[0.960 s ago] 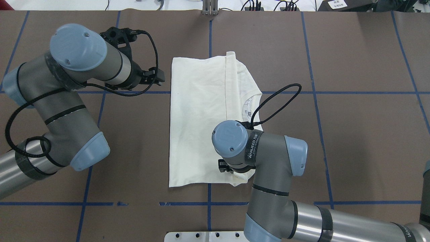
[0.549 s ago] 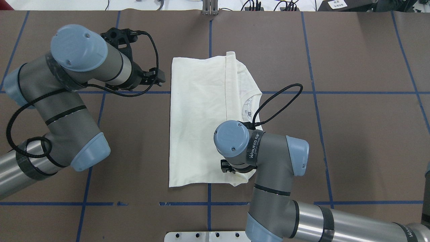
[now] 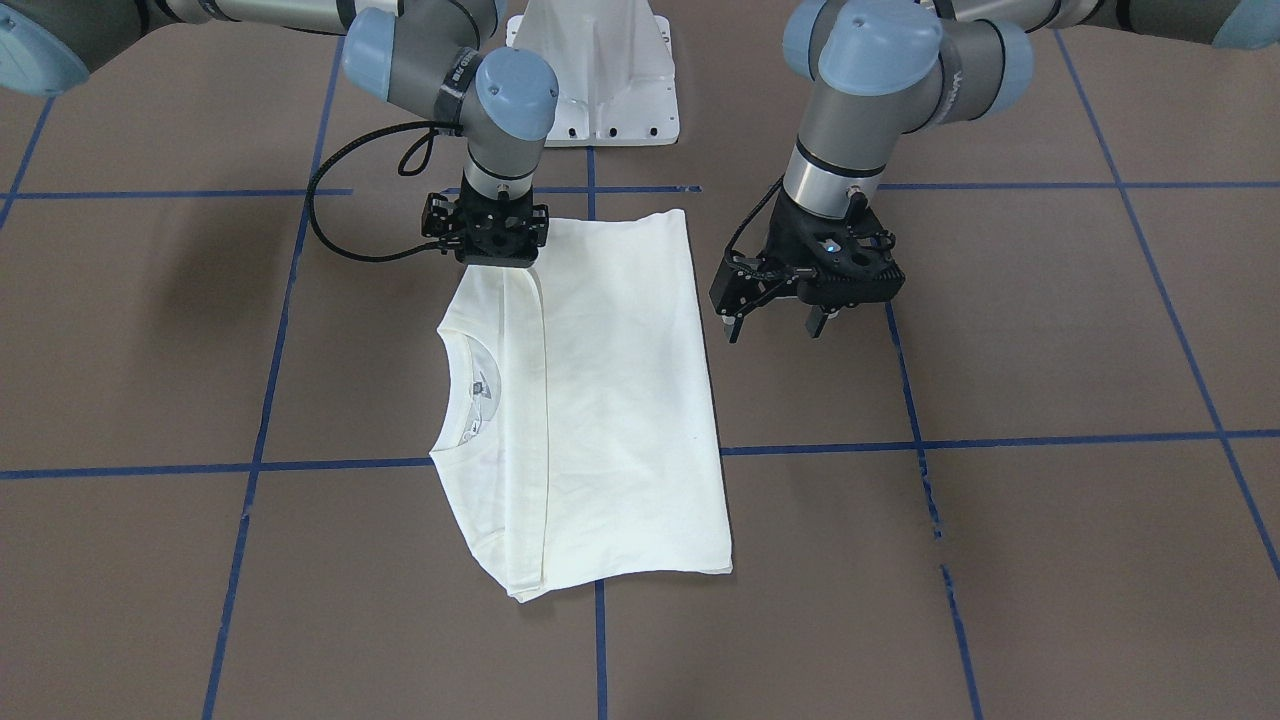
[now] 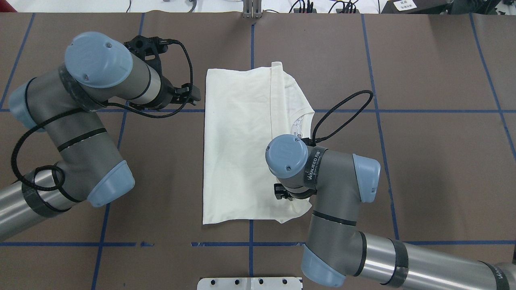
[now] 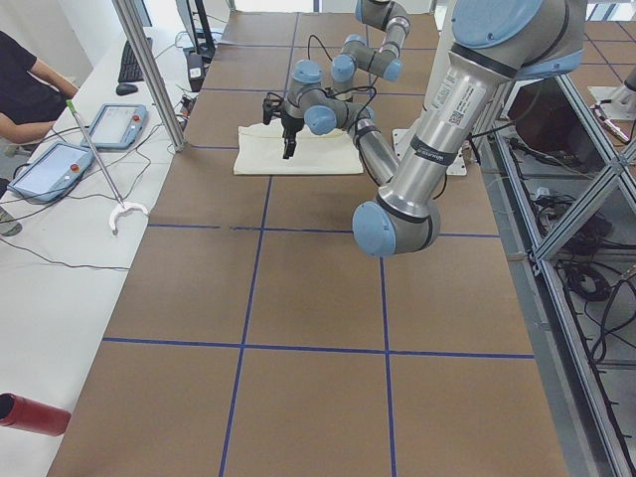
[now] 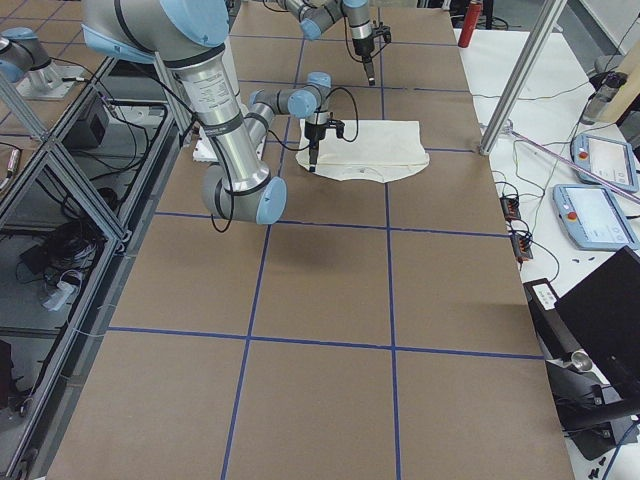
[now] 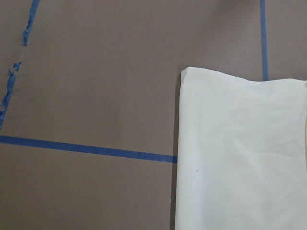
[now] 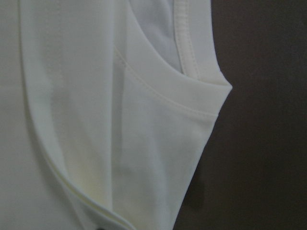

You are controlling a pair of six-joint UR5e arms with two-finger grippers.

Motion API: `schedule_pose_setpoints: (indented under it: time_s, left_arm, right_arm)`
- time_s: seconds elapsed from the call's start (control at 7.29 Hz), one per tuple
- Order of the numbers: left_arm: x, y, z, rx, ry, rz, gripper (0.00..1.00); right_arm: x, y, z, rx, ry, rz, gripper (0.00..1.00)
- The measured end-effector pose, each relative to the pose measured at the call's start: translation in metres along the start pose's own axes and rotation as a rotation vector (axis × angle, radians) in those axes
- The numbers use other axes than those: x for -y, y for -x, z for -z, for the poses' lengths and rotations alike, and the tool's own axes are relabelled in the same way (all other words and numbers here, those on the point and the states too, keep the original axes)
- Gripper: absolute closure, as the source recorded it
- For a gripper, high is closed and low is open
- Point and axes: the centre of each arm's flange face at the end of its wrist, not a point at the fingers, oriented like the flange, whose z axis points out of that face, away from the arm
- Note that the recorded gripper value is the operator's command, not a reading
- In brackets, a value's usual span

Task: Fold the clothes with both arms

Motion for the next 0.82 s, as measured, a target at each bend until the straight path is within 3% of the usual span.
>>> schedule_pose_setpoints:
  time_s: [0.55, 0.82]
  left_arm:
    - [-0.012, -0.008, -0.002, -0.009, 0.016, 0.018, 0.00]
    - [-0.014, -0.008, -0.003, -0.009, 0.018, 0.019, 0.00]
  right_arm:
    - [0.003, -0.052, 0.012, 0.019, -0.027, 0.043, 0.00]
    - [0.011, -0.034, 0.034, 0.108, -0.079, 0.070, 0.00]
